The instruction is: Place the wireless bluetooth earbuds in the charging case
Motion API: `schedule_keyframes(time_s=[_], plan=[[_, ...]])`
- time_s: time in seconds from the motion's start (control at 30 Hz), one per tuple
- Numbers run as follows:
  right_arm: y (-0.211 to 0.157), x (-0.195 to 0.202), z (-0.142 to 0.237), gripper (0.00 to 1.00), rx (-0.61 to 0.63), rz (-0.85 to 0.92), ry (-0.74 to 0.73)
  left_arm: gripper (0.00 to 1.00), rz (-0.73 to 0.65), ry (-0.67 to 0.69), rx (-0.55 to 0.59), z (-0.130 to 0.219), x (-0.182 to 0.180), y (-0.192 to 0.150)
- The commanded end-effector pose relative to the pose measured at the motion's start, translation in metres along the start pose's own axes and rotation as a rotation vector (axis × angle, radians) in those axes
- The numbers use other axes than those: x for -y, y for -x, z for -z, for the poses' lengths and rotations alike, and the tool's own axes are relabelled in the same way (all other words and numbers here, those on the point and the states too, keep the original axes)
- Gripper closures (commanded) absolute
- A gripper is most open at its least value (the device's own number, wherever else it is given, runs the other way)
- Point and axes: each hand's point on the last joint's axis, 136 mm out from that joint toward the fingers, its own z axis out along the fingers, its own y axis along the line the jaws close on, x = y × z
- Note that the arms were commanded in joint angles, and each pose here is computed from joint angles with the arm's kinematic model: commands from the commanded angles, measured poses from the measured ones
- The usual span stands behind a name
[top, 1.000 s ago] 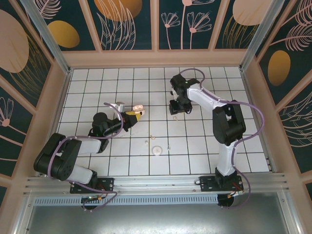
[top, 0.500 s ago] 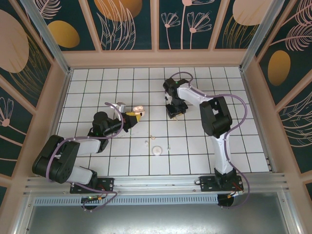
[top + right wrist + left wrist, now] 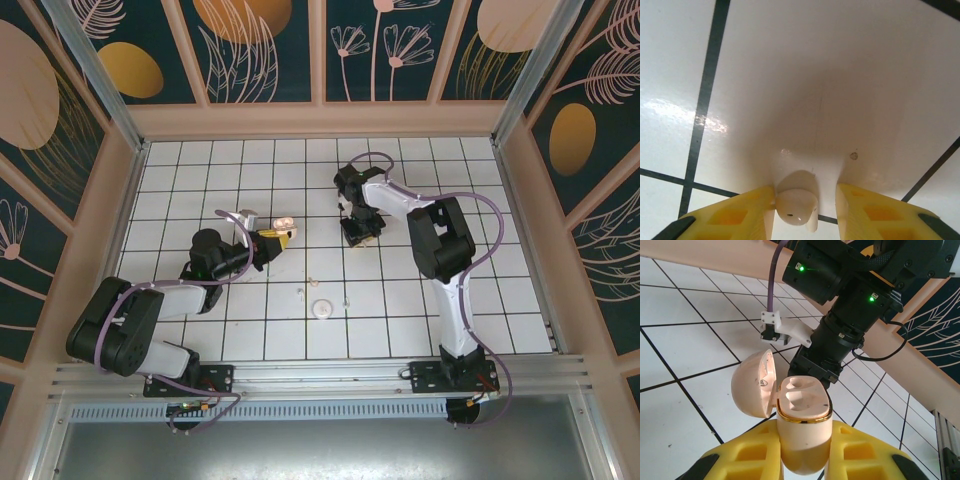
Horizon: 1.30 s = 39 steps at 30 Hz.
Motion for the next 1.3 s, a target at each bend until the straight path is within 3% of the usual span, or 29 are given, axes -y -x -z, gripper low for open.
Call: schedule_keyframes(time_s=[0.0,0.27,0.5,0.67,0.97,1.1,1.27], plan=[[-0.012,-0.001,-0.011,0.65,-0.038,0.002,-0.002,0.83,-0.039,-0.027,0.025,-0.002,0.005,0.014],[-0.012,-0.012,-0.002,0.73,0.027,-0.023,0.035,0.84,-0.065,-0.033,0.018,-0.001,0.007,0.012],[0.005,-0.019,0.033,0.73,0.232,-0.134,0.111,0.85,-0.174,-0.075,0.094,0.004,0.021,0.027],[0.029,-0.028,0.092,0.73,0.529,-0.258,0.202,0.86,-0.294,-0.109,0.132,0.000,0.032,0.032],[0.032,-0.055,0.232,0.73,1.016,-0.277,0.300,0.86,-0.422,-0.137,0.178,-0.017,0.057,0.041],[0.016,-0.082,0.278,0.72,1.177,-0.163,0.476,0.86,-0.464,-0.134,0.196,-0.020,0.063,0.045],[-0.008,-0.095,0.299,0.71,1.276,-0.112,0.642,0.87,-0.500,-0.145,0.221,-0.019,0.072,0.052]])
